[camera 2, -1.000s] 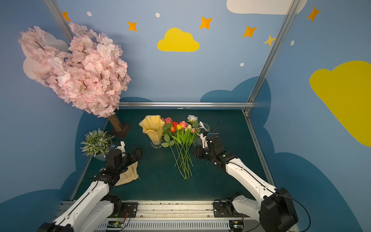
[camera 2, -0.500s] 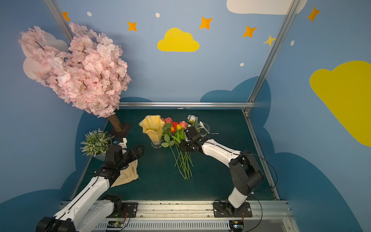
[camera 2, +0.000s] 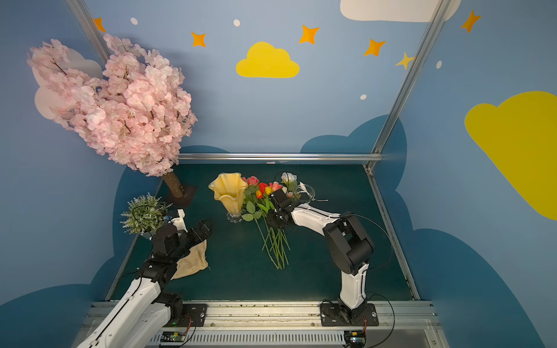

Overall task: Arrange the flowers in different vases according to their variety
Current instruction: Pick up the flower at the center of the board.

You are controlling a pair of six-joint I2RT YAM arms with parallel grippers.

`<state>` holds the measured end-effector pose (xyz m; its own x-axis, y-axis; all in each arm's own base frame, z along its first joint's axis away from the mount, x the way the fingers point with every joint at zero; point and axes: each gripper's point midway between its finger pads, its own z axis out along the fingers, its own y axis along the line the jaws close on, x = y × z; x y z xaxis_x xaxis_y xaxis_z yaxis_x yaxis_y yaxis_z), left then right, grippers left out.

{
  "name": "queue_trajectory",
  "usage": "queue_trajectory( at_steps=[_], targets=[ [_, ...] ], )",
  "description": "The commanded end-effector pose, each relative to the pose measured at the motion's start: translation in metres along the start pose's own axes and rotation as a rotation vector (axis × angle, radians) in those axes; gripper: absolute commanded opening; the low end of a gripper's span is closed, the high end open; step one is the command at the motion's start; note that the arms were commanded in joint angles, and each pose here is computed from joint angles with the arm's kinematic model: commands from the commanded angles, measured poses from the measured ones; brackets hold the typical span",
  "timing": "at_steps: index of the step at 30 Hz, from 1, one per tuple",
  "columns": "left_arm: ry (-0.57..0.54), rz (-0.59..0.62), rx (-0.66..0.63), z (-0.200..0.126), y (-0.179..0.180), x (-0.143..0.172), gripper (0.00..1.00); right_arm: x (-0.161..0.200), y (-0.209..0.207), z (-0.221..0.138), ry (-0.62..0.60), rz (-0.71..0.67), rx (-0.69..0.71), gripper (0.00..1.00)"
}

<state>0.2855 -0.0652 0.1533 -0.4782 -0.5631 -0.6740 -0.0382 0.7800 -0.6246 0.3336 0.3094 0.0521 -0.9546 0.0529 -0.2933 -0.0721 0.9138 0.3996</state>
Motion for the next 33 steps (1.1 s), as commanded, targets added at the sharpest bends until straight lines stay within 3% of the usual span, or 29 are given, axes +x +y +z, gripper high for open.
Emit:
queue_trajectory(
  at_steps=[1,8,15,21,25,28,33],
  targets=[
    [-0.011,0.003,-0.002,-0.001,0.002,0.000,1.00,-0.005,-0.002,0.003,-0.002,0.007,0.034,0.22],
    [-0.011,0.003,0.004,-0.001,0.002,0.000,1.00,-0.009,0.003,-0.003,-0.018,0.003,0.026,0.00],
    [-0.006,0.007,0.024,-0.002,-0.003,0.001,1.00,-0.022,0.040,-0.063,-0.166,-0.100,-0.108,0.00],
    [-0.004,0.017,0.028,-0.001,-0.003,0.002,1.00,-0.037,0.066,-0.146,-0.410,-0.259,-0.257,0.00],
    [-0.004,0.022,0.034,0.000,-0.004,0.002,1.00,-0.054,0.070,-0.203,-0.650,-0.384,-0.279,0.00],
    [-0.008,0.031,0.041,0.000,-0.005,0.002,1.00,-0.065,0.069,-0.244,-0.824,-0.474,-0.253,0.00],
    [-0.017,0.043,0.050,0.000,-0.006,0.002,1.00,-0.093,0.049,-0.295,-1.093,-0.543,-0.073,0.00]
  ],
)
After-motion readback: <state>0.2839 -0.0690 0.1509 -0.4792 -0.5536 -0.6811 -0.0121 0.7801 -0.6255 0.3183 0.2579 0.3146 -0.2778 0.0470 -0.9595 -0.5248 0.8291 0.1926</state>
